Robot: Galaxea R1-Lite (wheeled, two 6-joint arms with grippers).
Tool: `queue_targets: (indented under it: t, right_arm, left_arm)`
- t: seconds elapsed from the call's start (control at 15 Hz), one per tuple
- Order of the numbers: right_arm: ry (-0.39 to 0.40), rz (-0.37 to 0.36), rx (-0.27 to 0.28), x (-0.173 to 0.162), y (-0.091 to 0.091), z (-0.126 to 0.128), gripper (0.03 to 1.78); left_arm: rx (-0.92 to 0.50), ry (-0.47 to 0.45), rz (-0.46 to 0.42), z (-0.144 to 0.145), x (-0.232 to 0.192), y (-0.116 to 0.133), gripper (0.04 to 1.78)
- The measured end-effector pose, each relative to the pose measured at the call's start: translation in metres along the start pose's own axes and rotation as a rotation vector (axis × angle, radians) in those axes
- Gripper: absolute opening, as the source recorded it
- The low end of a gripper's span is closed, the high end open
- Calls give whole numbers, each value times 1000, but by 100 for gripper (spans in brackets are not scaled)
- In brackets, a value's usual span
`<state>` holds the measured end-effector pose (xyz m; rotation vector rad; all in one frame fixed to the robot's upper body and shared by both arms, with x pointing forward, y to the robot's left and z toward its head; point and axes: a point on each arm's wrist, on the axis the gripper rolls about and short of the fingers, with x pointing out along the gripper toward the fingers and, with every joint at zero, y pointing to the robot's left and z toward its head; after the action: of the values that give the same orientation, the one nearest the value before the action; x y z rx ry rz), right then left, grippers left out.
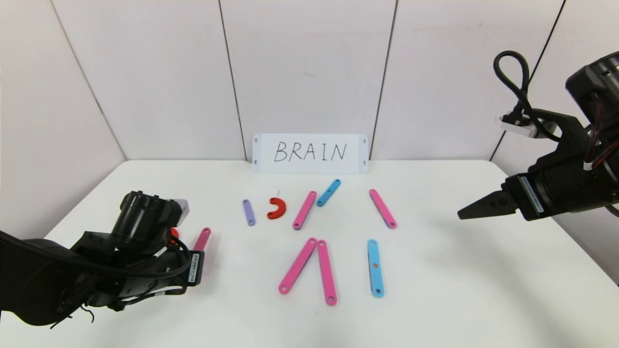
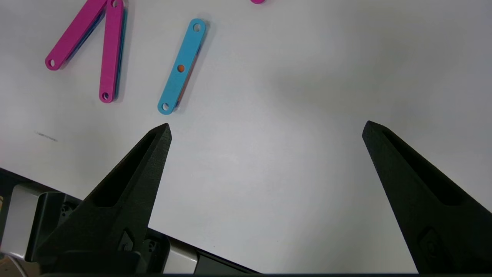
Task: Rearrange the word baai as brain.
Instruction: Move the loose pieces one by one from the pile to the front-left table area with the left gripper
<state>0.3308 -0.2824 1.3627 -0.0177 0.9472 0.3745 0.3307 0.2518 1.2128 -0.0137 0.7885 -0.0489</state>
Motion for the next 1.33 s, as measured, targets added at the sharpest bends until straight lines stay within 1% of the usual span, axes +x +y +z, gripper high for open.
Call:
queue_targets:
  t: [0.27, 0.6, 0.73, 0.87, 0.93, 1.13, 1.2, 1.33]
  right_arm:
    - [0, 0, -1, 0, 0, 0, 174]
    - [0, 0, 0, 0, 0, 0, 174]
    - [0, 0, 0, 0, 0, 0, 174]
    - [0, 0, -1, 0, 0, 0, 174]
    - [0, 0, -1, 0, 0, 0, 174]
    - [2, 0, -3, 1, 0, 0, 174]
    - [2, 0, -4, 0, 0, -1, 174]
    - [1, 0, -4, 0, 0, -1, 174]
  left_arm:
    - [-48, 16, 5, -3, 13, -1, 27]
    - [-44, 35, 11, -7, 16, -1, 28]
    - [-43, 37, 13, -7, 16, -1, 35]
    - [-44, 36, 13, -7, 16, -1, 53]
    - [-44, 35, 14, -7, 16, -1, 67]
    - [-42, 22, 10, -4, 16, -2, 119]
    - [-42, 5, 5, 1, 14, -3, 135]
    - [-44, -51, -13, 17, 10, -7, 159]
